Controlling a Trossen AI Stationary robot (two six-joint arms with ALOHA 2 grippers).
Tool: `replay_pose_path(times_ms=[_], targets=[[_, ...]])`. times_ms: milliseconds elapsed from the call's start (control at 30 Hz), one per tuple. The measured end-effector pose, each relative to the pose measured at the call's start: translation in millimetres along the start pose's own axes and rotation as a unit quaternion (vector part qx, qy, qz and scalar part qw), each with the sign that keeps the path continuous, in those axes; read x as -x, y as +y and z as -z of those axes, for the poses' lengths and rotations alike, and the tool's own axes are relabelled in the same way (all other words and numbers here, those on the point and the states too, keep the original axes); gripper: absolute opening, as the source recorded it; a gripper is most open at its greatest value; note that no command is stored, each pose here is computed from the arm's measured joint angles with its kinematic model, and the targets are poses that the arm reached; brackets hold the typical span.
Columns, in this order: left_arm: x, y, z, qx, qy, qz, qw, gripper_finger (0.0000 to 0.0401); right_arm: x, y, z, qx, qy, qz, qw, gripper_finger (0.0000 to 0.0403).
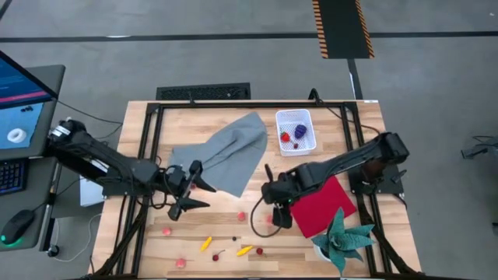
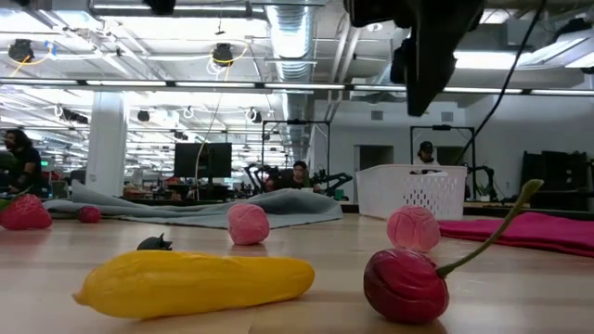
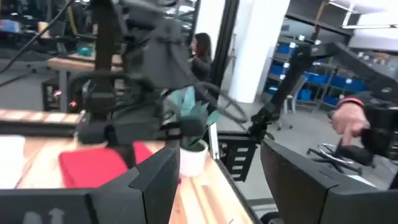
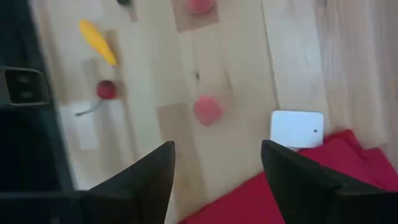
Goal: Pick and placing Produce into tupperware
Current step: Put the pink peach into the white bin
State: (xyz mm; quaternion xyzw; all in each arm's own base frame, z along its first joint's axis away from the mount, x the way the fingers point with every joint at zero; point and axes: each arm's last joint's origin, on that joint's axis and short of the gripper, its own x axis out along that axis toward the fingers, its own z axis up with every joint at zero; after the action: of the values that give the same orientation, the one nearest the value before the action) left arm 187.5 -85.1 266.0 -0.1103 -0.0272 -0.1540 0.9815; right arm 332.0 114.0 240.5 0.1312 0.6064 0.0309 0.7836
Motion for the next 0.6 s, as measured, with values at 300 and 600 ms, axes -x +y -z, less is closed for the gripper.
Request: replay_pose_path(times_ms=[300,600], targets=[[11,-4,33,0.034,-0.003,-0.067,0.997,0.0215,-47,14,1,0.033,0.030,0.045,0.998,0.0260],[7,-9,45,0.032,0.013,-0.074,0.997,0.0215,-76,12,0,0.056,0.047,0.064,0.995,0.0260]])
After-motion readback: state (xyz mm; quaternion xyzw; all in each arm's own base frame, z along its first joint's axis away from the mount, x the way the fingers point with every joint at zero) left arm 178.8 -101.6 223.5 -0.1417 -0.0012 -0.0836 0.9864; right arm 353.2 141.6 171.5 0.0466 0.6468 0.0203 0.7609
